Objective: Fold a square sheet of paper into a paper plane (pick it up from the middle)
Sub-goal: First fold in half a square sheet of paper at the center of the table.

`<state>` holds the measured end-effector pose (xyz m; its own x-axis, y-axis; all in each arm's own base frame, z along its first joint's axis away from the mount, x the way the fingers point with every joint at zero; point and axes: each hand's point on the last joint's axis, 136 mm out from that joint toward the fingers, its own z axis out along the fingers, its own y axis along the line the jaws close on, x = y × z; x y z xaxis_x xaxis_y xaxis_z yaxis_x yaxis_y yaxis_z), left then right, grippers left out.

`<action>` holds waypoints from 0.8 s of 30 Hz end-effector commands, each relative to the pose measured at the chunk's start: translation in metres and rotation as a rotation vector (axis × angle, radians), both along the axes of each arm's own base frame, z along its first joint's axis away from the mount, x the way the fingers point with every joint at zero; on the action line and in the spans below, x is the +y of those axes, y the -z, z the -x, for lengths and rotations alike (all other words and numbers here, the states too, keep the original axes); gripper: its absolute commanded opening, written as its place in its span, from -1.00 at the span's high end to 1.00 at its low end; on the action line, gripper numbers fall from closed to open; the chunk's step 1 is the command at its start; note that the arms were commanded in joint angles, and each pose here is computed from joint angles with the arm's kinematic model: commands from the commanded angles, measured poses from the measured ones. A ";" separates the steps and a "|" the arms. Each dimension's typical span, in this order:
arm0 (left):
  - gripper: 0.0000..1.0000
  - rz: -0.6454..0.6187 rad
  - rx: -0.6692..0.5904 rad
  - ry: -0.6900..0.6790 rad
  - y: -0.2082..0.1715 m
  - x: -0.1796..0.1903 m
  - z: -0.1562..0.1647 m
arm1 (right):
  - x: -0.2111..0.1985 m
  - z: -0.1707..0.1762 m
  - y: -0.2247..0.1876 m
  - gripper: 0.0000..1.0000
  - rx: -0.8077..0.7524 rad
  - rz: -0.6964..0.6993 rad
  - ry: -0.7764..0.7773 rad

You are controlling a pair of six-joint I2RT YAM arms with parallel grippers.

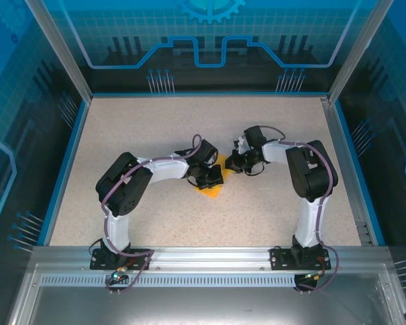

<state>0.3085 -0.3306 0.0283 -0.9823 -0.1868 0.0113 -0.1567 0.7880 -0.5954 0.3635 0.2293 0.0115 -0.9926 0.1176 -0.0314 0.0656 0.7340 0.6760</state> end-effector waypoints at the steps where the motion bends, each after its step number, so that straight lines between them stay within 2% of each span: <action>1: 0.95 0.133 -0.097 0.063 -0.032 -0.021 -0.013 | -0.011 0.014 0.028 1.00 0.085 0.087 -0.002; 9: 0.95 0.123 -0.083 0.046 -0.011 -0.016 -0.025 | -0.015 0.020 0.036 1.00 0.113 0.106 -0.001; 24: 0.95 0.028 0.041 0.083 0.036 0.011 0.015 | -0.023 0.027 0.046 1.00 0.151 0.149 0.006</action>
